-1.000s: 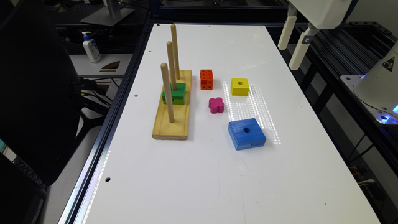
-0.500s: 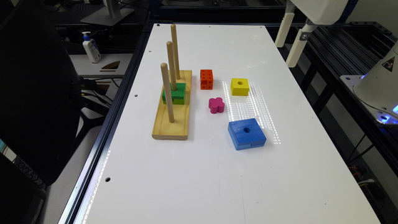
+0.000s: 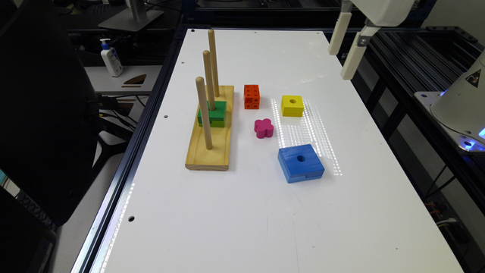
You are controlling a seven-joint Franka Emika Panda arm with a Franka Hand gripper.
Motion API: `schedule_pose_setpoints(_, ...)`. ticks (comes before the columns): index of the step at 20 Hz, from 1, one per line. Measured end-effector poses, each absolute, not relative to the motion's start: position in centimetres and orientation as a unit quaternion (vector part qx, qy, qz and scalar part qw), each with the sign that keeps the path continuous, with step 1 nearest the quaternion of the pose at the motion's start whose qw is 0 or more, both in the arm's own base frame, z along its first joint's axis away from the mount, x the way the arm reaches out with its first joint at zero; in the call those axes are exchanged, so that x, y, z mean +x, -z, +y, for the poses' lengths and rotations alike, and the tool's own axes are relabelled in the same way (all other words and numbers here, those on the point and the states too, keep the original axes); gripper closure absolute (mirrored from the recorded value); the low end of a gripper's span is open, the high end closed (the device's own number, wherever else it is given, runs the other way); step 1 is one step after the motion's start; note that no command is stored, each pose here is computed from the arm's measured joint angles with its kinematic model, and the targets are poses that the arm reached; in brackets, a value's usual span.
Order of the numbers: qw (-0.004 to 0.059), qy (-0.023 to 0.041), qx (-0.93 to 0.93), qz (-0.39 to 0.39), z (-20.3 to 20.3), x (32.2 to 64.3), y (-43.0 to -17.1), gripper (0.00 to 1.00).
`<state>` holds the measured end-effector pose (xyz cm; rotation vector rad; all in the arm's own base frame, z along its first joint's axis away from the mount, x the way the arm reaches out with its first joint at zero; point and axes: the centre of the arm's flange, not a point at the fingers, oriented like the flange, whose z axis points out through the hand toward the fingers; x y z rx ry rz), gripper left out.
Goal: Pick up pink flower.
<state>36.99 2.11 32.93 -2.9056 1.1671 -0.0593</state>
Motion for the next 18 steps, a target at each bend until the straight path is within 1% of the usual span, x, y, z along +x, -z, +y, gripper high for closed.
schedule_pose_setpoints(3,0.0049,0.0185,-0.928,0.372,2.3,37.9,-32.4,0.0)
schedule_pose_setpoints(5,0.0046,0.0171,-0.928,0.373,2.4,38.4,-32.1,0.0)
schedule_pose_setpoints(9,0.0041,0.0156,-0.928,0.373,2.6,39.1,-32.0,0.0)
schedule_pose_setpoints(18,0.0054,0.02,-0.928,0.372,3.0,39.9,-32.4,0.0)
